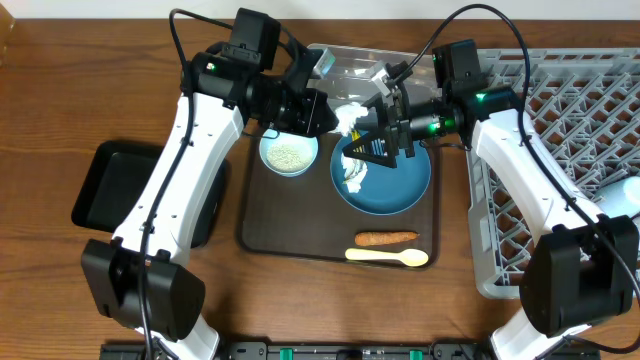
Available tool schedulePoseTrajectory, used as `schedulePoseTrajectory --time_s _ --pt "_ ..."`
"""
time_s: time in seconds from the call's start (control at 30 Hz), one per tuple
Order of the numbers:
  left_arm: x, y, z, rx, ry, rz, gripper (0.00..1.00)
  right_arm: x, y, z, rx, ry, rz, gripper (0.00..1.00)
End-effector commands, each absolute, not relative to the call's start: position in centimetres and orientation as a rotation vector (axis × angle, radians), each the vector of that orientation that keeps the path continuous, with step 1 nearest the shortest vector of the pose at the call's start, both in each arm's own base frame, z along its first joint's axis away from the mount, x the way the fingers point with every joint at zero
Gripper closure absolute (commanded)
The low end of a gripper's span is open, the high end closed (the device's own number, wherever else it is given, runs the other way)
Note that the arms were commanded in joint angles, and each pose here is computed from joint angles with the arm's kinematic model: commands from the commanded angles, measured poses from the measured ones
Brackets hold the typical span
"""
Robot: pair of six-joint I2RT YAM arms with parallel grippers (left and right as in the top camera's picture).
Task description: Sort waste into correct bins and load items into the dishwasher rack
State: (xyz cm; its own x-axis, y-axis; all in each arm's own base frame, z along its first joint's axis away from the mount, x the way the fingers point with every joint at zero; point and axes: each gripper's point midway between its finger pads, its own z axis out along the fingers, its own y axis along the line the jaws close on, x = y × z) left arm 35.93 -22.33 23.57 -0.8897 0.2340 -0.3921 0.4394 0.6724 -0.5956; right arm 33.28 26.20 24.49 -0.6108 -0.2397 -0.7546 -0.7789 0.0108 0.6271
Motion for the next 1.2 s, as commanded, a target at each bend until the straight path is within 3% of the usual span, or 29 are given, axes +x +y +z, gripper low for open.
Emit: schedulePoseTrajectory --time_s 0.0,0.43,1.17 --pt "36.2 -21.5 23.0 0.508 2.632 -0.988 0.94 33.3 26.1 25.8 -1.053 1.83 1.608 0.01" --pt "37.3 -17.9 23.4 0.379 2.639 -0.958 0.94 34.7 25.0 24.8 -0.98 1.93 1.534 0.01" --pt "37.5 -17.4 23.4 0.362 2.641 -0.954 0.94 34.8 25.0 24.7 -0.979 1.936 1.527 0.01"
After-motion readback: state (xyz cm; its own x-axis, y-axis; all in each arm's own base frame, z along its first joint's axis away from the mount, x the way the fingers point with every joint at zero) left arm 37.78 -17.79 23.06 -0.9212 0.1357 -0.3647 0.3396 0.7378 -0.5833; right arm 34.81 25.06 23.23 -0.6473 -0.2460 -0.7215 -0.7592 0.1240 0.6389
